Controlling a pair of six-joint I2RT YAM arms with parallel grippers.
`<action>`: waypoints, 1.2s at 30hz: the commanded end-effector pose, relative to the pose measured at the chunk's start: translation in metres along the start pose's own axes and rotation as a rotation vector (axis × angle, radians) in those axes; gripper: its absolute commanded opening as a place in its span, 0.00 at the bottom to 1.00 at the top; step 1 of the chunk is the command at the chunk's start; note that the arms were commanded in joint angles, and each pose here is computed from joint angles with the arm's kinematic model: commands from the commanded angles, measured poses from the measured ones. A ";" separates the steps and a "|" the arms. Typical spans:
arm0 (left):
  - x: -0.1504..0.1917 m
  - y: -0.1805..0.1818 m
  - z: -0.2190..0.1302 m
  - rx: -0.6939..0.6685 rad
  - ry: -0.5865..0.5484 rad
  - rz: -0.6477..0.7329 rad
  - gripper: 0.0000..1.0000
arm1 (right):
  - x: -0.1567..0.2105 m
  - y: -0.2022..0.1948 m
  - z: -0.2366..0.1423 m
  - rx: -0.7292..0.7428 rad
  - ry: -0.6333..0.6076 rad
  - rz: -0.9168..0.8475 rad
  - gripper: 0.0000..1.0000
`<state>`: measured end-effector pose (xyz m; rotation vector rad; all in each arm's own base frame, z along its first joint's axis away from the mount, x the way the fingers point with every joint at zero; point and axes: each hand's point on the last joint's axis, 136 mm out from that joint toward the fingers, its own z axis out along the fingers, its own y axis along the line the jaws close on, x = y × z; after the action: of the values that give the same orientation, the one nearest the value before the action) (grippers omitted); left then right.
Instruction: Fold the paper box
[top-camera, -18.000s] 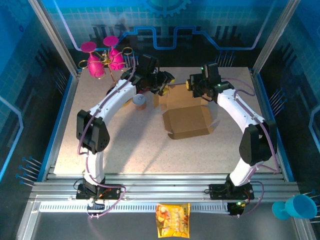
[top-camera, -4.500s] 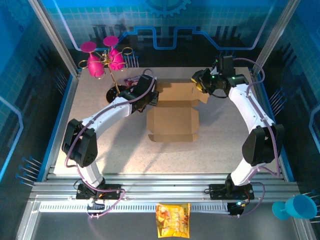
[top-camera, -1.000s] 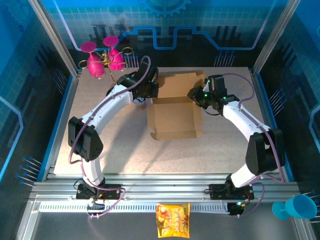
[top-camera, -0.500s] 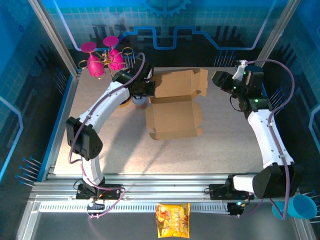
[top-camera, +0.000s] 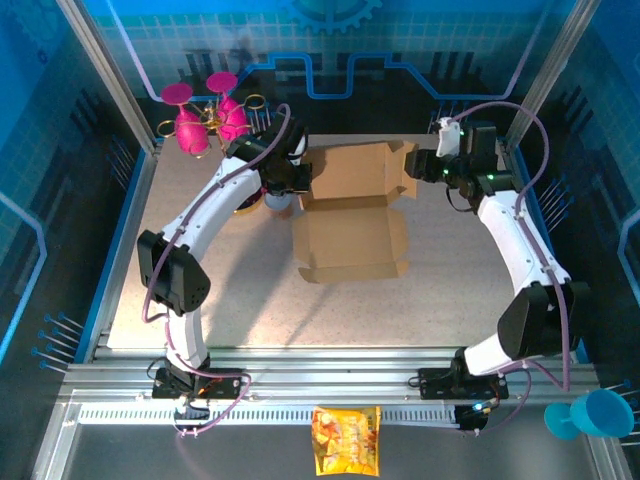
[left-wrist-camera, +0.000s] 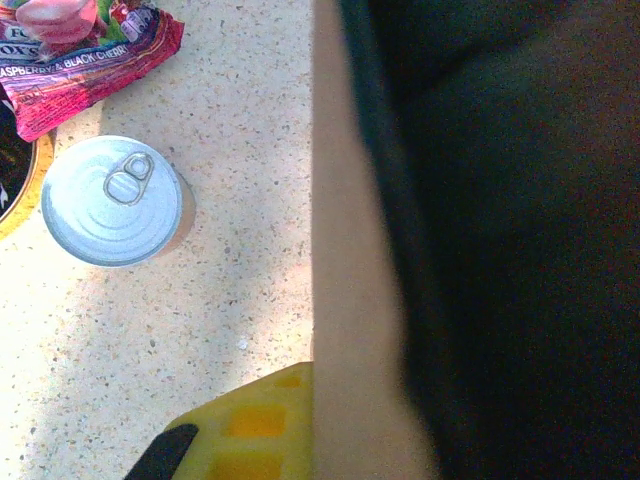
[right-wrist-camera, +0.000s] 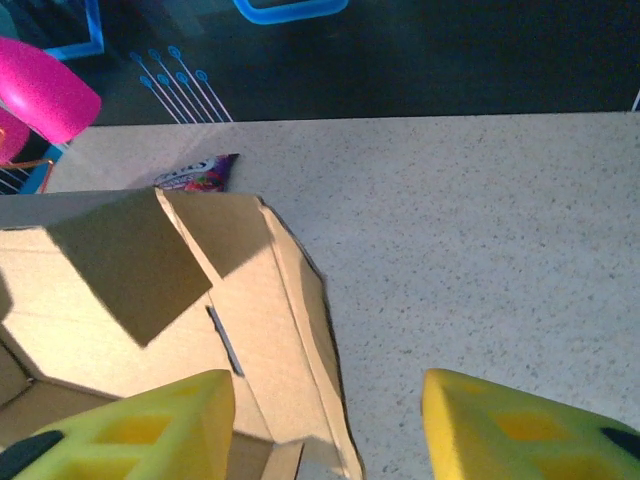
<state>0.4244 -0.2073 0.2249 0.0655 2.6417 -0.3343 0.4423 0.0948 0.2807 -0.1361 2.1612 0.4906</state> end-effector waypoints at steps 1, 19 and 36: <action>-0.003 -0.004 -0.009 0.028 0.002 -0.007 0.00 | 0.006 0.002 0.013 0.043 0.053 -0.070 0.45; -0.007 -0.005 -0.010 0.031 0.000 -0.070 0.00 | 0.006 -0.006 -0.018 0.573 0.052 -0.142 0.00; -0.014 -0.006 -0.005 0.118 -0.023 -0.036 0.00 | -0.025 0.119 -0.061 -0.114 -0.029 -0.151 0.54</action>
<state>0.4292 -0.2124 0.2346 0.0127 2.6253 -0.4260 0.4022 0.1497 0.3213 -0.1674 2.2097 0.1001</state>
